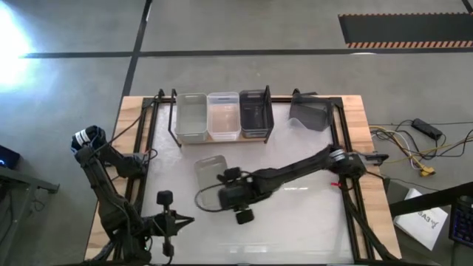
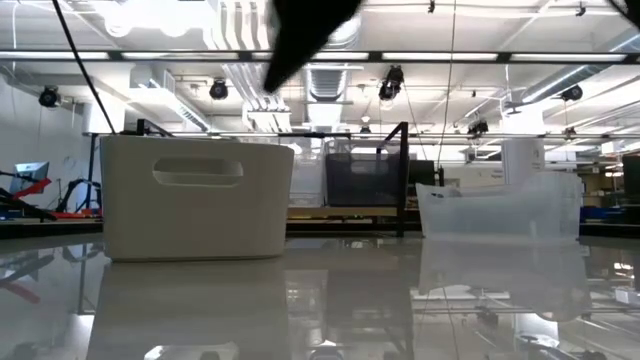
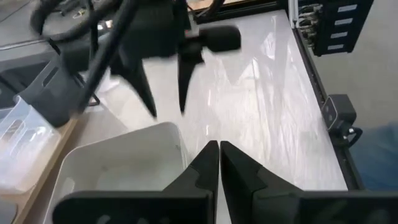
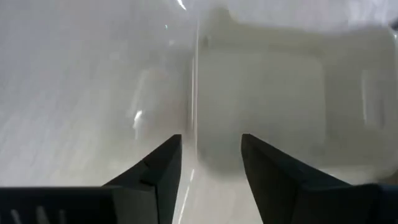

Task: Stack baskets on shelf by color
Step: Stack the gray bin on top of the other gray bin on the shelf

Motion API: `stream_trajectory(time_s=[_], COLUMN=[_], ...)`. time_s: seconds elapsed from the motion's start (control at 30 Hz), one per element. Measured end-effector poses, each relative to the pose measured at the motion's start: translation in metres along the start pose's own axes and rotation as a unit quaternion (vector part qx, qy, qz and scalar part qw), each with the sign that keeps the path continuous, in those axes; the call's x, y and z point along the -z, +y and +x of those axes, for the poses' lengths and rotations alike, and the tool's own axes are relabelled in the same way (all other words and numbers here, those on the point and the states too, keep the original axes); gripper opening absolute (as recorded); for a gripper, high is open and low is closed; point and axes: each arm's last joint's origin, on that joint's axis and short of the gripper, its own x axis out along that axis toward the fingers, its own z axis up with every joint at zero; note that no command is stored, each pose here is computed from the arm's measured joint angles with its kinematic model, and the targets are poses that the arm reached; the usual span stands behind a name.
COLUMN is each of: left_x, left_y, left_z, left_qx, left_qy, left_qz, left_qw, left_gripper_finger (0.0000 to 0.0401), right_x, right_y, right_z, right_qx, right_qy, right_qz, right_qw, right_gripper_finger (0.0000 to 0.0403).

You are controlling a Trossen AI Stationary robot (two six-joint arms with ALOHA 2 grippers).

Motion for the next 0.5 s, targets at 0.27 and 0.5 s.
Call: stream_trajectory(time_s=[0.27, 0.5], left_x=[-0.002, -0.025], left_y=[0.0, 0.005], left_z=[0.012, 0.041], left_qx=[-0.012, -0.026], left_qy=[-0.025, -0.088], left_qz=[-0.033, -0.021], left_qw=[0.999, 0.996], left_gripper_finger=[0.0, 0.0], right_x=[0.081, 0.148], right_y=[0.064, 0.122], right_z=[-0.047, -0.055], right_qx=[0.073, 0.105], right_qy=[-0.062, -0.191], right_qz=[0.066, 0.126], right_qw=[0.993, 0.968], right_gripper_finger=[0.014, 0.0127])
